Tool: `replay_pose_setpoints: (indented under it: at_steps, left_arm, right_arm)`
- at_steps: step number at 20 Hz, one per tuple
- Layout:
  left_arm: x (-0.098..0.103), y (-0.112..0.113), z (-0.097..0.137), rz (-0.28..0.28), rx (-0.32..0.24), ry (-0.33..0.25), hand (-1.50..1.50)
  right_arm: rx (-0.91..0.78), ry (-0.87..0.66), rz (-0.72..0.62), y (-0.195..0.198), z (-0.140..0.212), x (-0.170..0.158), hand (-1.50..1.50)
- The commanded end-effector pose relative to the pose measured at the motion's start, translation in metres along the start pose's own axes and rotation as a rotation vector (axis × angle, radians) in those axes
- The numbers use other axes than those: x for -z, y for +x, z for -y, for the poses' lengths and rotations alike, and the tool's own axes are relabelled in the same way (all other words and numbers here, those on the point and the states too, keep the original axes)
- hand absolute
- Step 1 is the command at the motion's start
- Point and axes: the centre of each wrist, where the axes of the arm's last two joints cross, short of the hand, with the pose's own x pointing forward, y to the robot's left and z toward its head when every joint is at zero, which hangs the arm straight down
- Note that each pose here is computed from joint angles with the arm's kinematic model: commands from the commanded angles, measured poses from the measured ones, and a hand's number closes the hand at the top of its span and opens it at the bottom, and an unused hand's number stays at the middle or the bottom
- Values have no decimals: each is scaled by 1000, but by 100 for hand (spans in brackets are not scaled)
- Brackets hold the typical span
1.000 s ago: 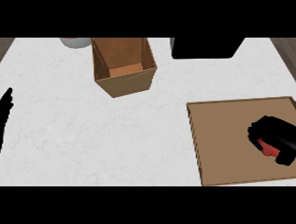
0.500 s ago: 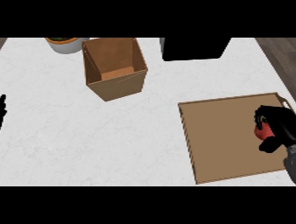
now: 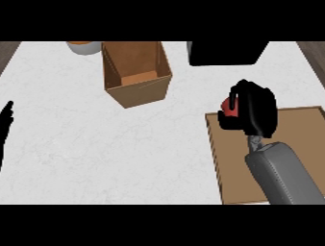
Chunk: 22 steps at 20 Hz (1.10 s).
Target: Pick the bell pepper from the tray and place it in the cardboard box
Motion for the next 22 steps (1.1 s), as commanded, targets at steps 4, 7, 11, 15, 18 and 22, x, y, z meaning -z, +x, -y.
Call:
replay_pose_setpoints:
  at_steps: [4,7,11,15,18,22]
  left_arm:
    - [14,24,16,51,-10,-27,0]
    - [4,7,9,61,-21,-35,0]
    - [14,25,13,64,-16,-37,0]
    - [26,21,3,64,-14,-54,0]
    - [21,35,17,74,-16,-79,0]
    - [15,32,27,99,-18,-72,0]
  right_arm:
    - [88,-69,-27,134,60,-14,150]
    - [146,-68,-69,157,65,7,150]
    - [188,-85,-109,182,64,47,150]
    - [283,-78,-161,193,66,65,150]
    - [318,-38,-190,187,63,94,150]
    - [353,-36,-203,184,53,112,150]
